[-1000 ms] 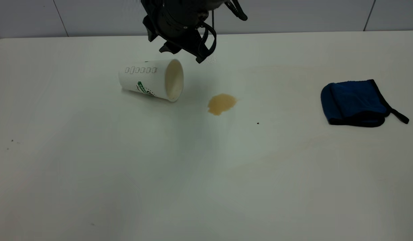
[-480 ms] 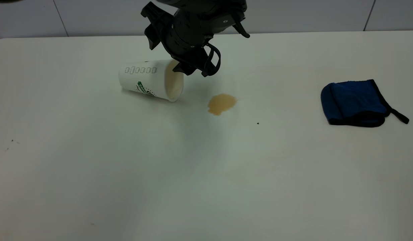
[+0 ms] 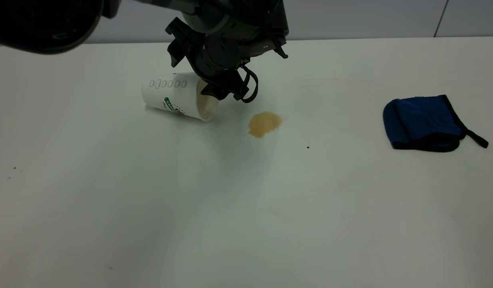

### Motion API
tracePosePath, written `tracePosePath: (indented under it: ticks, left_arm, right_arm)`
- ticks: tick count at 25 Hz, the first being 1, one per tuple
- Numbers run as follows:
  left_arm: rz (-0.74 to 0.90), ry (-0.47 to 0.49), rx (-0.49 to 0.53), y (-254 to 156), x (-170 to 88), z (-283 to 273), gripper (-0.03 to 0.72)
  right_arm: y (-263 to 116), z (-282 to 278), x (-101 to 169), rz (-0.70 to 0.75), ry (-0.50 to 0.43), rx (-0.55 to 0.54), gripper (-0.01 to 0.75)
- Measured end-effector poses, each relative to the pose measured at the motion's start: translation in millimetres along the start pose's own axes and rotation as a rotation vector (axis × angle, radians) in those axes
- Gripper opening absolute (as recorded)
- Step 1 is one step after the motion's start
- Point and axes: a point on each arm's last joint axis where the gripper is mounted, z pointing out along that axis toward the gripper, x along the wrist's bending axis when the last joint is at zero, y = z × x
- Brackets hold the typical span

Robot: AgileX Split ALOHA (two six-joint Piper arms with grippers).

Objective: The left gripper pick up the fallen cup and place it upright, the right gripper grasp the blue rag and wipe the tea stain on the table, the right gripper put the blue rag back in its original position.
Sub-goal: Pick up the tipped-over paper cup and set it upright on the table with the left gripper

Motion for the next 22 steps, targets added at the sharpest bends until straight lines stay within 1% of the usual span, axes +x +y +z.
tracePosePath:
  ticks: [3, 5, 8, 12, 13, 14, 17, 19, 20, 22]
  left_arm:
    - [0.011, 0.021, 0.004, -3, -3, 8, 0.64]
    - [0.023, 0.036, 0.004, -4, -5, 12, 0.577]
    - [0.033, 0.064, -0.001, -6, -7, 18, 0.426]
    - [0.026, 0.107, -0.02, -5, -4, 18, 0.152]
    - [0.03, 0.13, -0.023, -4, -1, 18, 0.094]
    - [0.026, 0.151, -0.022, -3, 1, 16, 0.056]
    - [-0.039, 0.184, -0.006, 6, 14, 7, 0.011]
    - [-0.082, 0.198, 0.003, 18, 28, -4, 0.006]
    - [-0.102, 0.181, 0.008, 23, 35, -10, 0.006]
    - [-0.144, 0.105, 0.025, 34, 55, -22, 0.006]
  right_arm:
    - [0, 0, 0, 0.0, 0.0, 0.0, 0.561]
    - [0, 0, 0, 0.0, 0.0, 0.0, 0.561]
    - [0, 0, 0, 0.0, 0.0, 0.0, 0.561]
    - [0, 0, 0, 0.0, 0.0, 0.0, 0.561]
    - [0, 0, 0, 0.0, 0.0, 0.0, 0.561]
    - [0, 0, 0, 0.0, 0.0, 0.0, 0.561]
    - [0, 0, 0, 0.0, 0.0, 0.0, 0.561]
    - [0, 0, 0, 0.0, 0.0, 0.0, 0.561]
    - [0, 0, 0, 0.0, 0.0, 0.0, 0.561]
    - [0, 0, 0, 0.0, 0.0, 0.0, 0.561]
